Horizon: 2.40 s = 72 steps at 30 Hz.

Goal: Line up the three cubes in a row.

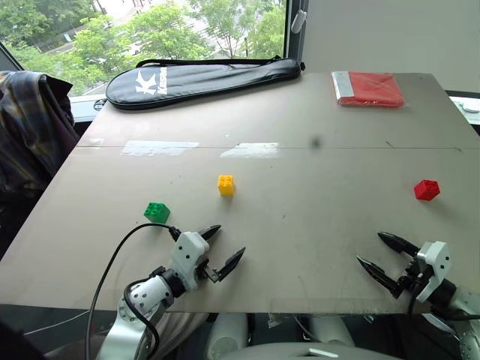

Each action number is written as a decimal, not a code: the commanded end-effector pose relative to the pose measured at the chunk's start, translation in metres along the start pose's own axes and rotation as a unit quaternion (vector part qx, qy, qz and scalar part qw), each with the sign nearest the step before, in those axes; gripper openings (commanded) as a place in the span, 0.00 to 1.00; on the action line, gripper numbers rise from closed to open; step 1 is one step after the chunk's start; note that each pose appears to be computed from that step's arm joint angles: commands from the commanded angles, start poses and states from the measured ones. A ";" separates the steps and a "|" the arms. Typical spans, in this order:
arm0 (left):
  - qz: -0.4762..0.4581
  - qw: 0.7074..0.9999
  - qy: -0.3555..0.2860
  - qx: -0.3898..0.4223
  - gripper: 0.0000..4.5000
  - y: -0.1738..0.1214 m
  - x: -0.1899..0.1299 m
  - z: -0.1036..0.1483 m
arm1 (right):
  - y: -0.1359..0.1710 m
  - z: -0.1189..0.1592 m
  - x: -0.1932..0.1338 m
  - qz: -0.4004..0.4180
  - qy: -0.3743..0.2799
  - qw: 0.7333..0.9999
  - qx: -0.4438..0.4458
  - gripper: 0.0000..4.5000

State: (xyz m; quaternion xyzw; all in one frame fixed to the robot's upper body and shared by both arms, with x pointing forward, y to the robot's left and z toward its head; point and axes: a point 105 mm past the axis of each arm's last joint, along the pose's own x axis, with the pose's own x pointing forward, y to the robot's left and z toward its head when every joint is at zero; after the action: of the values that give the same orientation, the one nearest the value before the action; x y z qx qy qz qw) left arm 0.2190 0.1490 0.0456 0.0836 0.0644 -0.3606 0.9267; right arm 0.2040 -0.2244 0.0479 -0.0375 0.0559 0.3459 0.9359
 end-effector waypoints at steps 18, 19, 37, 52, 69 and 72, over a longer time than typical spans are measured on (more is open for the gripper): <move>-0.045 0.999 0.000 0.005 0.99 -0.009 0.006 0.020 | -0.039 0.027 -0.016 -0.110 -0.039 0.993 -0.015 1.00; -0.053 0.999 -0.006 0.008 0.99 -0.010 0.009 0.026 | -0.048 0.031 -0.019 -0.138 -0.044 0.989 -0.020 1.00; -0.288 0.950 -0.053 0.111 0.99 -0.040 0.045 0.131 | -0.161 0.045 -0.005 -0.379 -0.055 0.923 0.041 1.00; -0.271 0.955 -0.032 0.115 1.00 -0.035 0.042 0.117 | -0.166 0.041 0.007 -0.374 -0.059 0.924 0.045 0.48; -0.279 0.953 -0.019 0.118 1.00 -0.030 0.031 0.106 | -0.060 0.056 0.056 0.128 -0.036 0.990 -0.054 0.28; -0.284 0.951 -0.013 0.123 1.00 -0.028 0.024 0.106 | -0.044 0.052 0.057 0.249 -0.024 0.966 -0.062 0.28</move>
State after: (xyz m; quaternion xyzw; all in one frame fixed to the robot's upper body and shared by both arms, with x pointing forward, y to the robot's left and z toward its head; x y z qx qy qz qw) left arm 0.2265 0.0885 0.1326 0.1620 0.0466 -0.6124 0.7724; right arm 0.2864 -0.2174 0.0857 -0.0545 0.0320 0.5218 0.8507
